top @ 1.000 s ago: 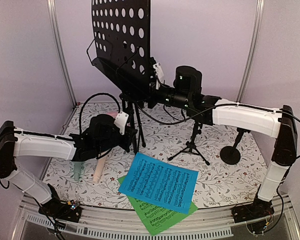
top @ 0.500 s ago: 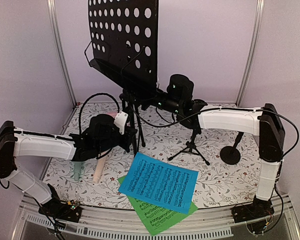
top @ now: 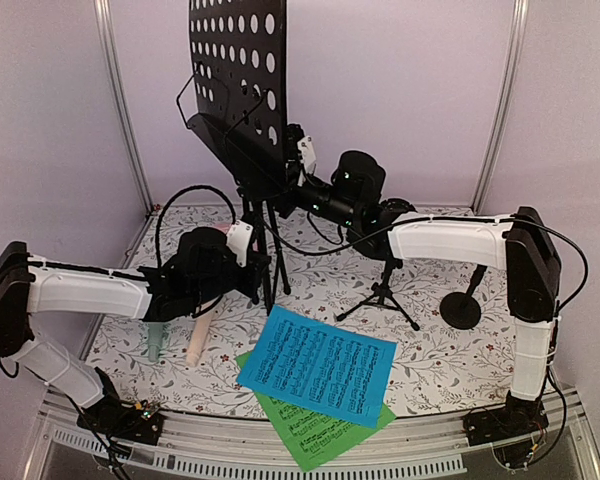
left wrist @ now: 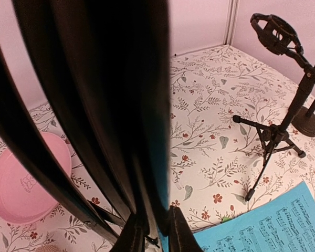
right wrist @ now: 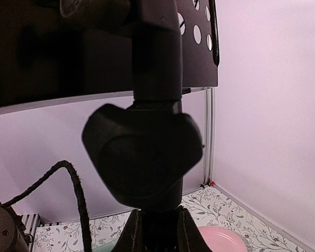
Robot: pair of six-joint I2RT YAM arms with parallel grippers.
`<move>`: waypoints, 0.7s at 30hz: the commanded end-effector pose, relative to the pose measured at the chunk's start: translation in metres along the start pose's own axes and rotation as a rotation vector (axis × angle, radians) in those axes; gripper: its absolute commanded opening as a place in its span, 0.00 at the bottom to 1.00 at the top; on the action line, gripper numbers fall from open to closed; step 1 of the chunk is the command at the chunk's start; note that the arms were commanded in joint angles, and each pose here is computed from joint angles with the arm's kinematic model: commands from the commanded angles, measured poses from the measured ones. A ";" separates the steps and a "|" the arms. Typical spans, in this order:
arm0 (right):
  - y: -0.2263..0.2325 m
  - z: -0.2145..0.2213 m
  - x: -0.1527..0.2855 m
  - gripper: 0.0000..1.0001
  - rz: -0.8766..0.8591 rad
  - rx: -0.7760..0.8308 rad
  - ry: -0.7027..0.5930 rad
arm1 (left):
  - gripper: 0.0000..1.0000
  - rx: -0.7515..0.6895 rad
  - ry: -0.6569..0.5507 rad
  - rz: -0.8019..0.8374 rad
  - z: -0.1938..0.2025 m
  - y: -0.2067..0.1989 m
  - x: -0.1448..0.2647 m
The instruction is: Pack up the instrument practice props
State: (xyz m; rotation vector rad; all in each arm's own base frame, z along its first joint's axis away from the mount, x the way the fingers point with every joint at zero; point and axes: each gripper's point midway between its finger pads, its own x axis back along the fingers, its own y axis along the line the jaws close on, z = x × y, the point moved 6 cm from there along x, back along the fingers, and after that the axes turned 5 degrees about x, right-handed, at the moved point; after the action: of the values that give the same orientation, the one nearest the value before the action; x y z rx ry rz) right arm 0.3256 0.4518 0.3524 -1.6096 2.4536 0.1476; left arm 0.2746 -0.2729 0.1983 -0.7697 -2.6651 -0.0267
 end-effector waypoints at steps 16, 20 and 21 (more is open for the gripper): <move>0.025 -0.086 0.009 0.01 -0.119 -0.030 -0.169 | 0.13 -0.026 -0.083 -0.065 -0.024 0.012 0.032; 0.025 -0.097 0.013 0.00 -0.117 -0.056 -0.184 | 0.13 -0.019 -0.107 -0.083 -0.031 0.014 0.042; 0.026 -0.099 0.014 0.00 -0.123 -0.059 -0.187 | 0.13 -0.016 -0.116 -0.085 -0.033 0.014 0.045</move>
State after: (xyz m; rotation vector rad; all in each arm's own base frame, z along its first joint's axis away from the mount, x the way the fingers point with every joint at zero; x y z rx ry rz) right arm 0.3123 0.4551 0.3584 -1.7314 2.4177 0.1776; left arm 0.2577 -0.2520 0.2058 -0.7288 -2.6561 -0.0888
